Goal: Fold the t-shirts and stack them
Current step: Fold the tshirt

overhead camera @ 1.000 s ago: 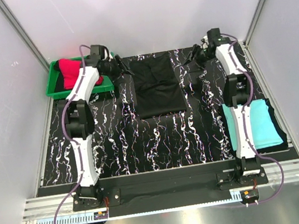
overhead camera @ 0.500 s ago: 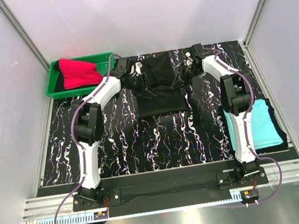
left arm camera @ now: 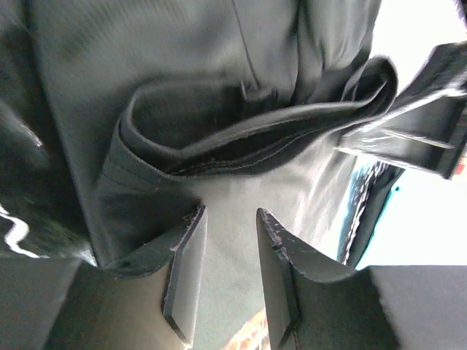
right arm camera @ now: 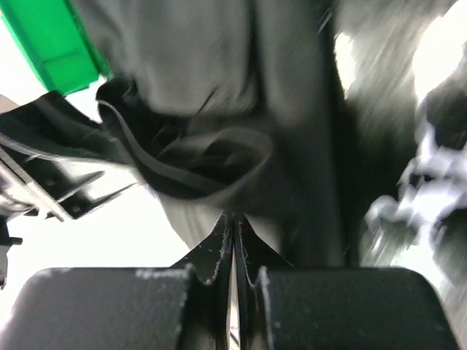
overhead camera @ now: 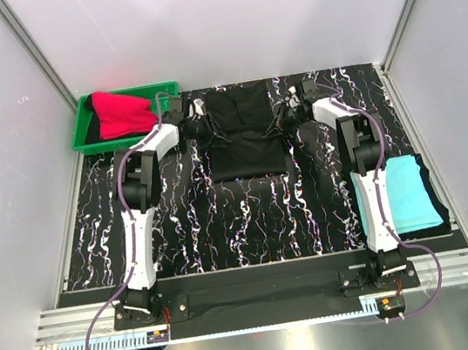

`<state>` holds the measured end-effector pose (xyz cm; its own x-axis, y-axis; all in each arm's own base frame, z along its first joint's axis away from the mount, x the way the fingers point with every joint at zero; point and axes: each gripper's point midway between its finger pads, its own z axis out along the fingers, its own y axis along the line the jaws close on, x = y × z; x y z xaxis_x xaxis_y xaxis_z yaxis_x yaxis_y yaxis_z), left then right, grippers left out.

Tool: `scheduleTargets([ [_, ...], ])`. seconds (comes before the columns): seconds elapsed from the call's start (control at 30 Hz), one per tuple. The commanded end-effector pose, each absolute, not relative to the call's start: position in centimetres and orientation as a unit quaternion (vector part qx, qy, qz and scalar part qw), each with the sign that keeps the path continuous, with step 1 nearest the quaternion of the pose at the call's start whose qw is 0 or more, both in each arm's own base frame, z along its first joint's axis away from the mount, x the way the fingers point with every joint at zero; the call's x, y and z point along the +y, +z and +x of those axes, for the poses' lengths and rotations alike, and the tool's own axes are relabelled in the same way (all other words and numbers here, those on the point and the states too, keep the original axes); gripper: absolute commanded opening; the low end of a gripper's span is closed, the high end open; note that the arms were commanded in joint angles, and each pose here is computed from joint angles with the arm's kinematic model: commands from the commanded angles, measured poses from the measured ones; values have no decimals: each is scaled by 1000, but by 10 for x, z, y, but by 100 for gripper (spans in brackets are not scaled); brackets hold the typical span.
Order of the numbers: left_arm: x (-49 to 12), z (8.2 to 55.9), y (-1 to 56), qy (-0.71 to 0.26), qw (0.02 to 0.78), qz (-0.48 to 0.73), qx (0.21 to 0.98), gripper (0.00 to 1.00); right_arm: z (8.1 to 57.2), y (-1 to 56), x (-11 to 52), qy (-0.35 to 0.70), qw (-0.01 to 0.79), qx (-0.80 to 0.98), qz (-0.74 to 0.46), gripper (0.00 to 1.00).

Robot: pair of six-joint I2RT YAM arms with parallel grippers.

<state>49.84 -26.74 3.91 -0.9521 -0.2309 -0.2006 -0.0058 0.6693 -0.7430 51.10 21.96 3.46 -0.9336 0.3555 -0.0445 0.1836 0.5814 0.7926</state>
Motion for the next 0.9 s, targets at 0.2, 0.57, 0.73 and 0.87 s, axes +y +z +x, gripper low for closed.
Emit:
scheduleTargets([
  [0.2, -265, 553, 62, -464, 203, -75, 859, 38, 564, 30, 198, 467, 136, 855, 180, 6],
  [0.57, -251, 590, 78, -488, 223, -108, 837, 38, 602, 37, 186, 498, 113, 817, 269, 10],
  [0.73, -252, 581, 114, -496, 233, -97, 831, 40, 614, 76, 184, 527, 117, 796, 275, 15],
  [0.87, -259, 558, 161, -497, 252, -70, 828, 41, 605, 126, 177, 536, 139, 792, 257, 20],
])
